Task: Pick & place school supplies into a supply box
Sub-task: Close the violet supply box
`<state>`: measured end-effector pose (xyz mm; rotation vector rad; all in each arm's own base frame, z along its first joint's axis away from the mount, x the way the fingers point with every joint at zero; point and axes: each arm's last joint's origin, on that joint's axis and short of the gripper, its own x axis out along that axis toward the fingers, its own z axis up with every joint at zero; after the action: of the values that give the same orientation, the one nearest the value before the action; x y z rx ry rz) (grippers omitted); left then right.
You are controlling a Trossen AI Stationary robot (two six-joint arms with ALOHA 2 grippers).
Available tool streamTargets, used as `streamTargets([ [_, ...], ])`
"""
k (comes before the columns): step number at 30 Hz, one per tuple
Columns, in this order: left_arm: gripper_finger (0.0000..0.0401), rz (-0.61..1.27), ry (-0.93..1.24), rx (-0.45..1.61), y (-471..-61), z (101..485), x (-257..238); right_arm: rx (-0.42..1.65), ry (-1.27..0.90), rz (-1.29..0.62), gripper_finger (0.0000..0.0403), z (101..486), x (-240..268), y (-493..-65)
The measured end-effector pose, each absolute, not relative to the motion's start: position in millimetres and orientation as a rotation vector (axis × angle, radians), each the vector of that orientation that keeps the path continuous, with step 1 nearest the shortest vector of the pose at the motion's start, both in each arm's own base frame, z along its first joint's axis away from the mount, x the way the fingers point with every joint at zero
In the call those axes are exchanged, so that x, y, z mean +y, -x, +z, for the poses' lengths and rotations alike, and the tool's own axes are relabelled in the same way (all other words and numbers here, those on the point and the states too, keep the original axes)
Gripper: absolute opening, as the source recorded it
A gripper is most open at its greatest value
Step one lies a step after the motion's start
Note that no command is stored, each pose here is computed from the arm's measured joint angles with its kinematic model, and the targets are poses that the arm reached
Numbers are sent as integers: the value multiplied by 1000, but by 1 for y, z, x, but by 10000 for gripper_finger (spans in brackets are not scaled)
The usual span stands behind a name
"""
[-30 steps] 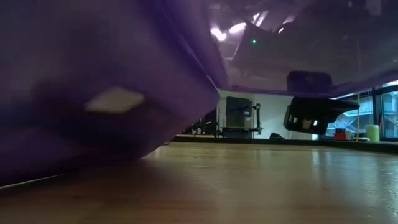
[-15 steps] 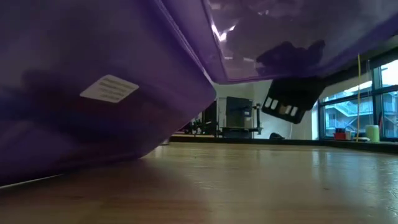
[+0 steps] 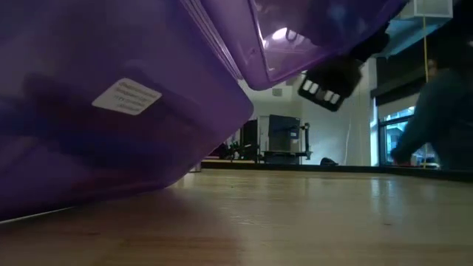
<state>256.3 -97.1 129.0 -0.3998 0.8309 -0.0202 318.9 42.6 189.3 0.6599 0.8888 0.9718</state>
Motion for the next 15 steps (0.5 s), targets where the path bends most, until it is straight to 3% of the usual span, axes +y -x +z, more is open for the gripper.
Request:
streamTargets([
  [9,88,-22,416,821,-257,130,-98,798,-661,1073,334,202,55,-326],
  [15,88,-31,422,816,-260,133,-99,791,-636,1018,334,201,59,-327],
])
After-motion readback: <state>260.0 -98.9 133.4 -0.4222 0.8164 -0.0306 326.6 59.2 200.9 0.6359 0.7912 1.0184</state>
